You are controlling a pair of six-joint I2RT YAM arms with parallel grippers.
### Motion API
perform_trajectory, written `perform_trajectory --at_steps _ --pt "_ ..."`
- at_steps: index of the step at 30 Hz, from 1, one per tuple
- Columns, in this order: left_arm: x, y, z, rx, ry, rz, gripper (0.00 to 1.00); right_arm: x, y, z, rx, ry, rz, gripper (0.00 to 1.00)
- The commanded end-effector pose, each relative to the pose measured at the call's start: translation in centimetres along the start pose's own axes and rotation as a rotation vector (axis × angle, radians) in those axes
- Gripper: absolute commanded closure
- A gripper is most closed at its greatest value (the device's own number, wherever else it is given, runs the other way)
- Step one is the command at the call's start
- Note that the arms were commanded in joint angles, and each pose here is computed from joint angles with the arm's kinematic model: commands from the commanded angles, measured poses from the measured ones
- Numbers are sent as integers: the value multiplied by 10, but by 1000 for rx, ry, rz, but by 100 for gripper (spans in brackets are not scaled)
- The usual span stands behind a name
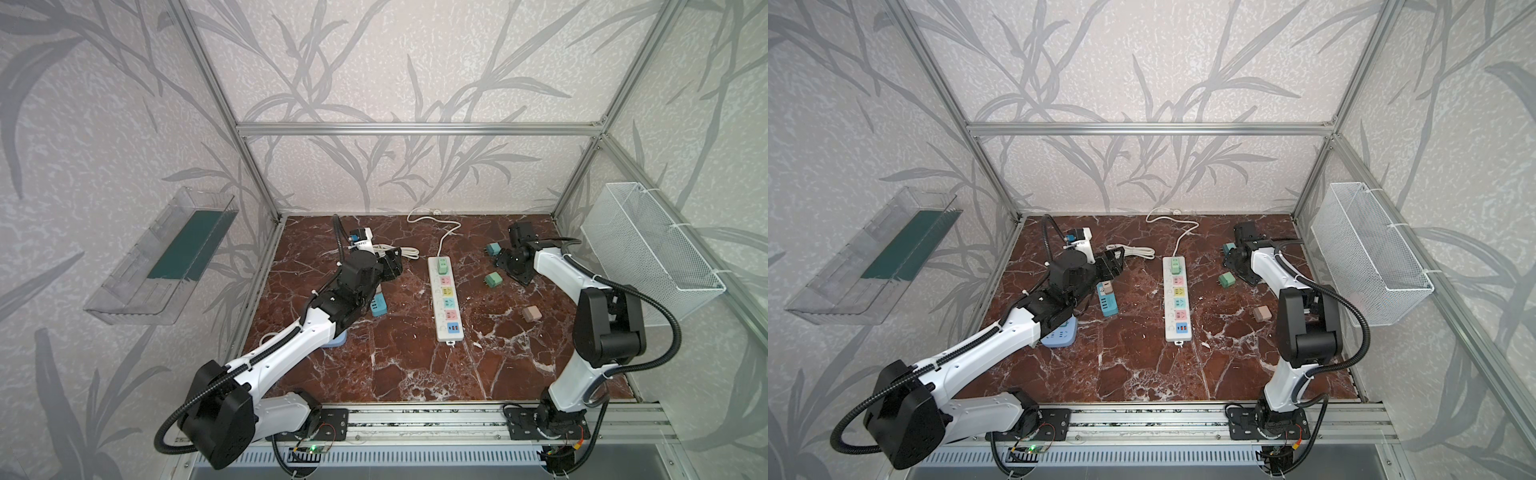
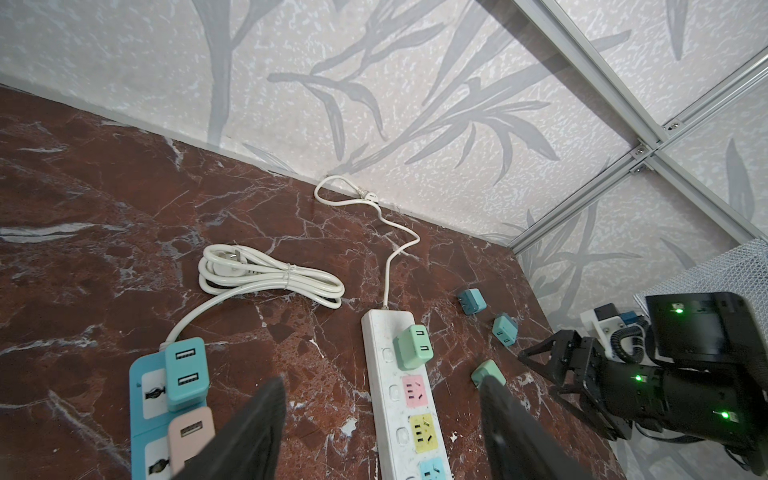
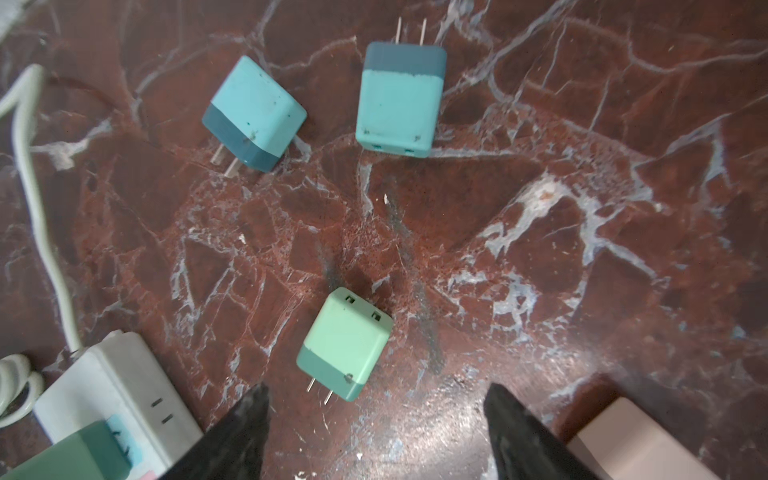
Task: Insert the plug
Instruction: 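Move the right gripper over the loose cube adapters beside the white strip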
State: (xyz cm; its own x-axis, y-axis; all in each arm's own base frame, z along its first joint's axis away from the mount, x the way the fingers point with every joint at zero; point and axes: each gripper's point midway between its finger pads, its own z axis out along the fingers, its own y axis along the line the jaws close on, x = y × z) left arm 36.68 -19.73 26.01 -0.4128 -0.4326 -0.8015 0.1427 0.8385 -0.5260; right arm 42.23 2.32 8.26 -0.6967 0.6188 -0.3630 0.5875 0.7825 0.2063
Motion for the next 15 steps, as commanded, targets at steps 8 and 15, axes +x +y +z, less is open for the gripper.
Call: perform_trajectory --at_steps 8,15 --pt "-2 0 0 1 -13 -16 27 4 9 31 4 29 127 24" --pt "-3 -1 -1 3 -16 -20 27 9 13 55 25 58 137 28"
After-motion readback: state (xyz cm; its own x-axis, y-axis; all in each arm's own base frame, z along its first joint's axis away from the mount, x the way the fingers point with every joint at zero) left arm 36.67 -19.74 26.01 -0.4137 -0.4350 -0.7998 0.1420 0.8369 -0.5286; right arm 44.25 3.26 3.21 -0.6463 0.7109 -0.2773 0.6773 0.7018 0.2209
